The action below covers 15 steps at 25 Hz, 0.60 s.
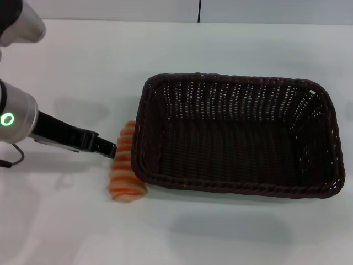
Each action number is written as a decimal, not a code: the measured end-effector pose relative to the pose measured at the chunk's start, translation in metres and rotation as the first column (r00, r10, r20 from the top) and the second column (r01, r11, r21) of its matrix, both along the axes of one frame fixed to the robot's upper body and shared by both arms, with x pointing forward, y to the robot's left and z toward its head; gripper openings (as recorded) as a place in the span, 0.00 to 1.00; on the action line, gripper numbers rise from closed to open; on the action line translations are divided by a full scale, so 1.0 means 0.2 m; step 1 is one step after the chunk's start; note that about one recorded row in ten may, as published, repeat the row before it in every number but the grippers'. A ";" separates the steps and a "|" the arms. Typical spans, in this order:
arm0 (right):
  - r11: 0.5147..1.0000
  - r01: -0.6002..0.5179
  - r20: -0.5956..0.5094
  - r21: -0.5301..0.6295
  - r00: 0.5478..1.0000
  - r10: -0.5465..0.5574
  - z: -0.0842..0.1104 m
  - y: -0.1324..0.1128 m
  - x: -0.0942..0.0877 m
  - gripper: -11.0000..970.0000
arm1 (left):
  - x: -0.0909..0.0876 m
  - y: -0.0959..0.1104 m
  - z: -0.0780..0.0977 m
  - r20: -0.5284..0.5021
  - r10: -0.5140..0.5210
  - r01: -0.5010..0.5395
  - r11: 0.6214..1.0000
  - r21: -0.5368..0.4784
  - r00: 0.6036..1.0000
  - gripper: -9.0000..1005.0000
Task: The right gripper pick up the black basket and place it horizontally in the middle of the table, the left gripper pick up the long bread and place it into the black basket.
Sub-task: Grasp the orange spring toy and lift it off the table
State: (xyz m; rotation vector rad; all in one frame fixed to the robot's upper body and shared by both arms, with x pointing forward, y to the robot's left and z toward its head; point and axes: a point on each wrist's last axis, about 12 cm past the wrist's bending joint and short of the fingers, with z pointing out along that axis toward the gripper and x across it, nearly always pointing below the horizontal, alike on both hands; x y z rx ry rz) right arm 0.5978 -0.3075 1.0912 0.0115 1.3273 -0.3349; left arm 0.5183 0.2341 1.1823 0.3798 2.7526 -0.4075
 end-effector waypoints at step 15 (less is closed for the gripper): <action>1.000 0.000 0.004 -0.006 1.000 0.000 0.00 -0.01 0.00 0.41 | -0.01 -0.04 -0.07 -0.056 -0.027 0.022 0.997 -0.080 0.998 0.78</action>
